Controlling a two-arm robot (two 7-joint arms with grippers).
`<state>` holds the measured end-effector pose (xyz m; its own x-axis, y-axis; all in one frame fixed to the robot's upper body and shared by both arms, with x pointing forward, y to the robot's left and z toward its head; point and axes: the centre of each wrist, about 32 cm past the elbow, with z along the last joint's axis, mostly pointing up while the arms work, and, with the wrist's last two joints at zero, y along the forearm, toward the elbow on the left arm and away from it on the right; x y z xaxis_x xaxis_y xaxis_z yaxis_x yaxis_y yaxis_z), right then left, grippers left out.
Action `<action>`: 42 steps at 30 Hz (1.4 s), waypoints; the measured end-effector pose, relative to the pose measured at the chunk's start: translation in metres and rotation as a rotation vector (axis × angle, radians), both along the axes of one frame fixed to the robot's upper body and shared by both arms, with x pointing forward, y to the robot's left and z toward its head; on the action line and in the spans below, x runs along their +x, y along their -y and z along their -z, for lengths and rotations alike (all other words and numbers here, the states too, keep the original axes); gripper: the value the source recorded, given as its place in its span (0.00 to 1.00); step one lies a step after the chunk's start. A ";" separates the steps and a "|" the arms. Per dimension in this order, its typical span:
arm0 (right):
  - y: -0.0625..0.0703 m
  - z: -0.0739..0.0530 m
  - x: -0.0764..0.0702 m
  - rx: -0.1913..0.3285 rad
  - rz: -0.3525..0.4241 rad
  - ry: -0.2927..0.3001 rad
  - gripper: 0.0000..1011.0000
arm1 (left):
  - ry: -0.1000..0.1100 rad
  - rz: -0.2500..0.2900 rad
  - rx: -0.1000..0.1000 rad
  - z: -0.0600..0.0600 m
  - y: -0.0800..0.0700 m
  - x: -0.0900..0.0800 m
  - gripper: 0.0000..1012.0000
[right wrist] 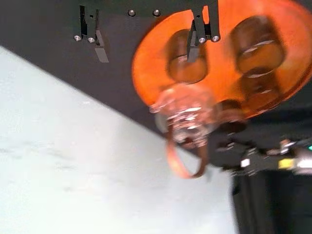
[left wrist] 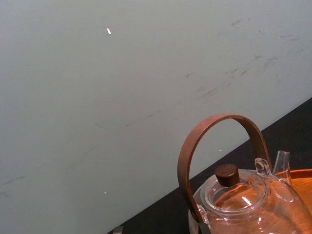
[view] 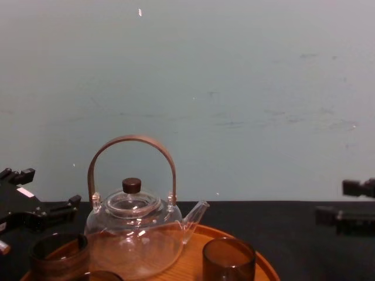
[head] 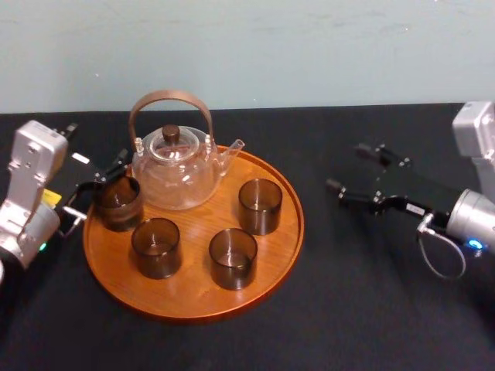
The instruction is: Pick up the glass from the table and place it on the tray.
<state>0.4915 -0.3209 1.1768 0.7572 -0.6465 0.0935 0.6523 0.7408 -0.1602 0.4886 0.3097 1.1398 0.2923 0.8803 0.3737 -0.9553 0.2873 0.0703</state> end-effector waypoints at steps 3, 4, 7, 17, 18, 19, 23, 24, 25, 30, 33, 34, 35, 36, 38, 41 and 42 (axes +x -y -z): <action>0.001 0.000 -0.007 0.022 0.098 0.039 0.99 | 0.000 0.000 0.000 0.000 0.000 0.000 0.99; 0.001 0.001 -0.008 0.024 0.117 0.046 0.99 | 0.000 0.000 0.000 0.000 0.000 0.000 0.99; 0.000 0.003 -0.012 0.027 0.186 0.078 0.99 | 0.000 0.000 0.000 0.000 0.000 0.000 0.99; -0.004 0.018 -0.025 0.014 0.334 0.130 0.99 | 0.000 0.000 0.000 0.000 0.000 0.000 0.99; -0.004 0.018 -0.025 0.014 0.334 0.130 0.99 | 0.000 0.000 0.000 0.000 0.000 0.000 0.99; -0.004 0.019 -0.025 0.013 0.338 0.129 0.99 | 0.000 0.000 0.000 0.000 0.000 0.000 0.99; -0.005 0.026 -0.027 0.009 0.354 0.124 0.99 | 0.000 0.000 0.000 0.000 0.000 0.000 0.99; -0.006 0.029 -0.027 0.011 0.360 0.118 0.99 | 0.000 0.000 0.000 0.000 0.000 0.000 0.99; -0.006 0.031 -0.027 0.013 0.363 0.116 0.99 | 0.000 0.000 0.000 0.000 0.000 0.000 0.99; -0.007 0.037 -0.027 0.024 0.366 0.104 0.99 | 0.000 0.000 0.000 0.000 0.000 0.000 0.99; -0.007 0.039 -0.026 0.028 0.368 0.099 0.99 | 0.000 0.000 0.000 0.000 0.000 0.000 0.99; -0.007 0.039 -0.026 0.028 0.368 0.098 0.99 | 0.000 0.000 0.000 0.000 0.000 0.000 0.99; -0.007 0.040 -0.026 0.029 0.370 0.097 0.99 | 0.000 0.000 0.000 0.000 0.000 0.000 0.99; -0.007 0.040 -0.026 0.029 0.371 0.096 0.99 | 0.000 0.000 0.000 0.000 0.000 0.000 0.99; -0.008 0.040 -0.025 0.029 0.373 0.096 0.99 | 0.000 0.000 0.000 0.000 0.000 0.000 0.99; -0.008 0.040 -0.025 0.028 0.373 0.095 0.99 | 0.000 0.000 0.000 0.000 0.000 0.000 0.99; -0.008 0.040 -0.025 0.028 0.372 0.095 0.99 | 0.000 0.000 0.000 0.000 0.000 0.000 0.99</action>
